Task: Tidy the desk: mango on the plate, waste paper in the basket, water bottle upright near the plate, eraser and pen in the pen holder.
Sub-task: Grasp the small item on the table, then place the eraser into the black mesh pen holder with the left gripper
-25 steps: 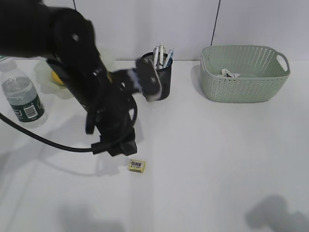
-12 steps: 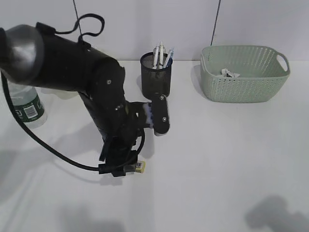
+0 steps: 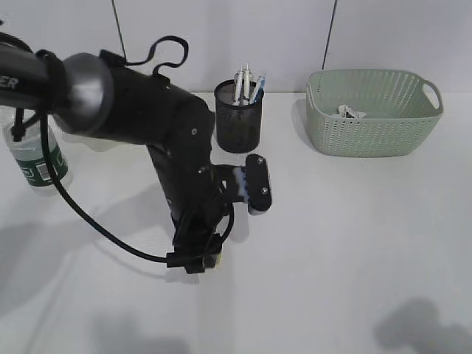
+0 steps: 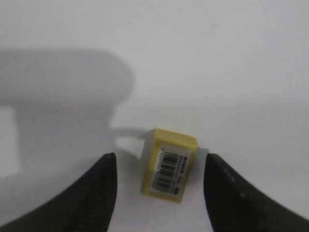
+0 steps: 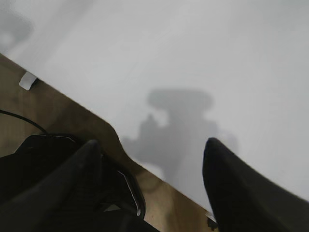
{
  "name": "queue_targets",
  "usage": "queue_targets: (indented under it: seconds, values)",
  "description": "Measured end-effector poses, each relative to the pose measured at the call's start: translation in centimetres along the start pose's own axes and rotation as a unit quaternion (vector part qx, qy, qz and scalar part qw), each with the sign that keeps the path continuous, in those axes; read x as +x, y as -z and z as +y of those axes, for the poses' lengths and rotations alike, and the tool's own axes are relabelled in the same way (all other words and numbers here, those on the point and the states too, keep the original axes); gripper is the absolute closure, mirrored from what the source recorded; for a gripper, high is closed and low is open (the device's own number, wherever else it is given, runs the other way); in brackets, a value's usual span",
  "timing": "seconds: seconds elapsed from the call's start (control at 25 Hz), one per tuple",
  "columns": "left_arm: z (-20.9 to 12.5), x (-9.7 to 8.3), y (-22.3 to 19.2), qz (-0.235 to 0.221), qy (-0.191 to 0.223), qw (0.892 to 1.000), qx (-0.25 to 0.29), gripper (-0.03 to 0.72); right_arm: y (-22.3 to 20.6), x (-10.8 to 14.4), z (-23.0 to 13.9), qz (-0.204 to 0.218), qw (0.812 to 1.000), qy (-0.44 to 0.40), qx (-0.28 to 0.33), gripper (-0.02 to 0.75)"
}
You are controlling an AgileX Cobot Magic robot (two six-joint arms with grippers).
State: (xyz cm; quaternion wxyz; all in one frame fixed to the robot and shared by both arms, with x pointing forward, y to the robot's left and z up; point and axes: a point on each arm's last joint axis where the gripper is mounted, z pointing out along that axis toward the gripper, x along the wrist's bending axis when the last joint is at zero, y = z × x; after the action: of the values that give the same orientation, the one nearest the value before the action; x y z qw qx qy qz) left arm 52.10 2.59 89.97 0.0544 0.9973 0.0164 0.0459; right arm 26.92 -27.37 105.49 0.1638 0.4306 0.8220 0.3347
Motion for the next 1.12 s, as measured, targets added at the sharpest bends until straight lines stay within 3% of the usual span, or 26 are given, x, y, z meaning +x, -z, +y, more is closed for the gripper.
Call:
queue_targets:
  seconds: [0.28,0.52,0.88,1.12]
  values:
    - [0.1,0.0,-0.8,-0.004,-0.001,1.000,0.004,0.277,0.0,0.0,0.0,0.000,1.000,0.000,0.000,0.218]
    - [0.2,-0.1,-0.8,-0.006,-0.001,1.000,0.004,0.483,0.0,0.0,0.0,0.000,1.000,0.000,0.000,0.218]
    - [0.5,0.2,1.4,0.006,0.015,1.000,-0.006,0.484,0.0,0.0,0.0,0.000,1.000,0.000,0.000,0.218]
    - [2.4,3.6,7.9,0.088,0.053,0.990,-0.093,0.484,0.0,0.0,0.0,0.000,1.000,0.000,0.000,0.218]
